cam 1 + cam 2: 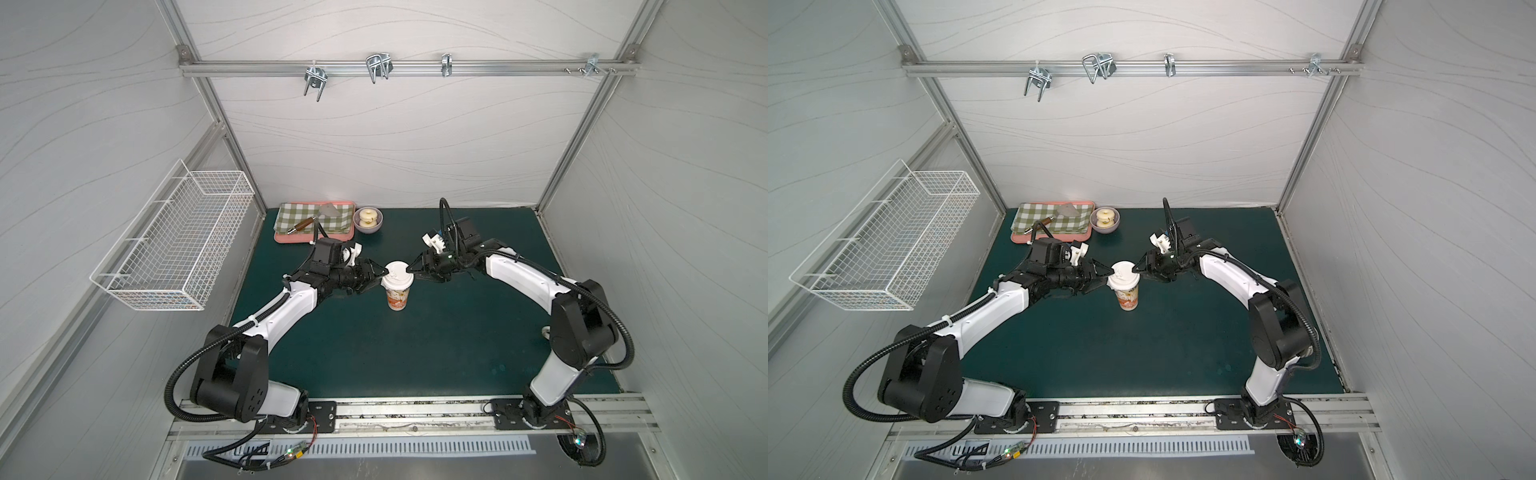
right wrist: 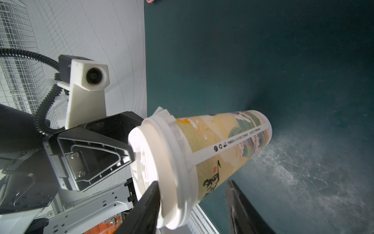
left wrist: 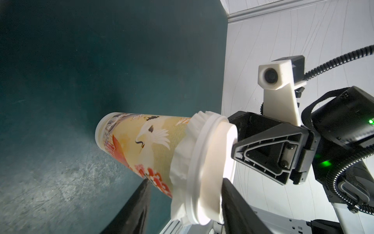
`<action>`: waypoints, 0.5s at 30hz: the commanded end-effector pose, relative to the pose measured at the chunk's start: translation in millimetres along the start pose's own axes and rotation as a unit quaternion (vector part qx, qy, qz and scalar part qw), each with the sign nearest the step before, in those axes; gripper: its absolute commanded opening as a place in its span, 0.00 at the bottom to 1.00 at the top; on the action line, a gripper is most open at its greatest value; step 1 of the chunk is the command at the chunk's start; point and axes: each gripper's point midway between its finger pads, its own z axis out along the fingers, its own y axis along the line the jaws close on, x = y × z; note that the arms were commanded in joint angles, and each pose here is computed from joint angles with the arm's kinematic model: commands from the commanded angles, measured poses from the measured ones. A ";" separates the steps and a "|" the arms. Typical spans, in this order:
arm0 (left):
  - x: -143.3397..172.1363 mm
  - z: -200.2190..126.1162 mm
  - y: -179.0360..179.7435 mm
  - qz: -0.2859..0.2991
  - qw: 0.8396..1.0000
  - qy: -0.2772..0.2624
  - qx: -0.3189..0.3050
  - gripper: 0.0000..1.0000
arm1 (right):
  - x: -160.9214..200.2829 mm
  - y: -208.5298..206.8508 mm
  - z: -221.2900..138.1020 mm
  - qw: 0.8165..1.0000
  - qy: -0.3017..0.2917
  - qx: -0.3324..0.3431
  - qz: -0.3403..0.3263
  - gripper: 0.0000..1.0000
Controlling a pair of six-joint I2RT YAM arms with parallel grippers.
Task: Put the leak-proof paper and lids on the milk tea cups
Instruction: Secure the cup lid on the cup.
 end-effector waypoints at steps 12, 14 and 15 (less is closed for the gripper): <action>5.8 7.4 18.5 -0.013 1.000 0.007 -0.026 0.55 | 13.8 17.7 -20.6 1.000 -0.021 -0.019 -0.005 0.66; 6.5 7.3 18.4 -0.013 1.000 0.007 -0.027 0.55 | 19.5 19.7 -23.5 0.999 -0.025 -0.029 0.000 0.67; 6.3 7.2 17.7 -0.013 1.000 0.007 -0.026 0.55 | 22.4 20.0 -24.2 0.999 -0.025 -0.031 0.002 0.67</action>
